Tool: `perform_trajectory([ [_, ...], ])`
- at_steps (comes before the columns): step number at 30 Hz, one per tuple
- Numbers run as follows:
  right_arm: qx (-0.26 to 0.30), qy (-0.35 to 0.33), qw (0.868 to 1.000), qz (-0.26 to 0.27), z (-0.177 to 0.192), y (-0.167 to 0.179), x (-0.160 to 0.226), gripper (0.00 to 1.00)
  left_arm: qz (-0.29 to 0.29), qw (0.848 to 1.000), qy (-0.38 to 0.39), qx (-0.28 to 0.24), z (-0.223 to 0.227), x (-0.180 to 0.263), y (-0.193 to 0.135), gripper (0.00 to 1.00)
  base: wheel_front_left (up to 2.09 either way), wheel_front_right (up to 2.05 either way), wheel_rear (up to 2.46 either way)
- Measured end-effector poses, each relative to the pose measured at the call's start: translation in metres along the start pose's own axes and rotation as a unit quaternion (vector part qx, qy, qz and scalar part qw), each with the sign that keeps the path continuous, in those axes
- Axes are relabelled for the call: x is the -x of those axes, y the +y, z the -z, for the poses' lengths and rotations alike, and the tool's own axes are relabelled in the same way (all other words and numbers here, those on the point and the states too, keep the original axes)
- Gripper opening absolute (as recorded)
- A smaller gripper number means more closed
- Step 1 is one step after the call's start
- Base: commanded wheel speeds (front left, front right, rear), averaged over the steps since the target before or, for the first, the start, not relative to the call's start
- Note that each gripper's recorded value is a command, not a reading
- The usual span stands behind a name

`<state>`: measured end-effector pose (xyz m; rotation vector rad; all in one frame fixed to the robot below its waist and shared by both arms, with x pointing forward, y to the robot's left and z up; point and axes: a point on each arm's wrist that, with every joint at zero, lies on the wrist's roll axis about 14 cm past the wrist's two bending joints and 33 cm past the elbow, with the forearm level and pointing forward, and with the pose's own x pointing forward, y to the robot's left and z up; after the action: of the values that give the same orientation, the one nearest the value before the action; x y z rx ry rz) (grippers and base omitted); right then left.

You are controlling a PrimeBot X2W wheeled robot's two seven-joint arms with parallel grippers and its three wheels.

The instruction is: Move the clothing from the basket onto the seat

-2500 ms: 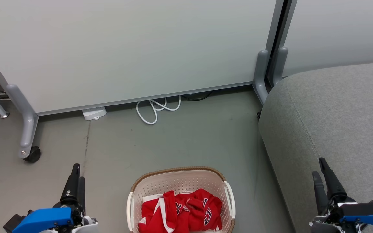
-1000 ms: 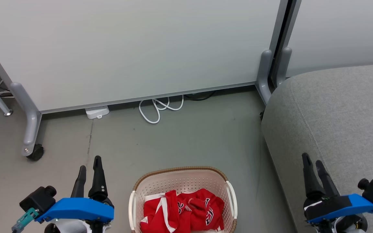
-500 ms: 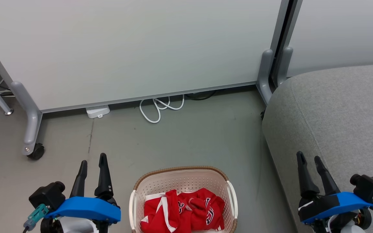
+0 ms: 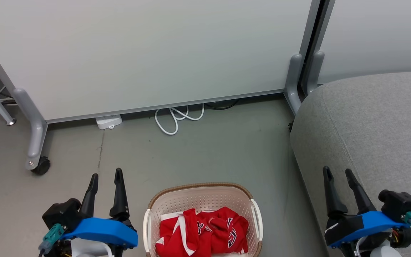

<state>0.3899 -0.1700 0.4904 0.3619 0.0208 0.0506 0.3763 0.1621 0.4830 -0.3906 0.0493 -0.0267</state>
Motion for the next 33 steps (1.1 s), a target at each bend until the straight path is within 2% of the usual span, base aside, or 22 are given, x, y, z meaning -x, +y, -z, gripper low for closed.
perform_trajectory([
  [15, 0.071, 0.005, 0.997, -0.017, 0.003, 0.006, -0.002, 1.0, 0.008, 0.999, 0.005, -0.046, 0.008, 0.001, -0.001, 1.0, 0.0, 0.0, 0.0],
  [33, 0.131, 0.009, 0.991, -0.036, 0.007, 0.013, -0.003, 1.0, 0.015, 0.997, 0.009, -0.081, 0.015, 0.002, -0.002, 1.0, 0.0, 0.0, 0.0],
])
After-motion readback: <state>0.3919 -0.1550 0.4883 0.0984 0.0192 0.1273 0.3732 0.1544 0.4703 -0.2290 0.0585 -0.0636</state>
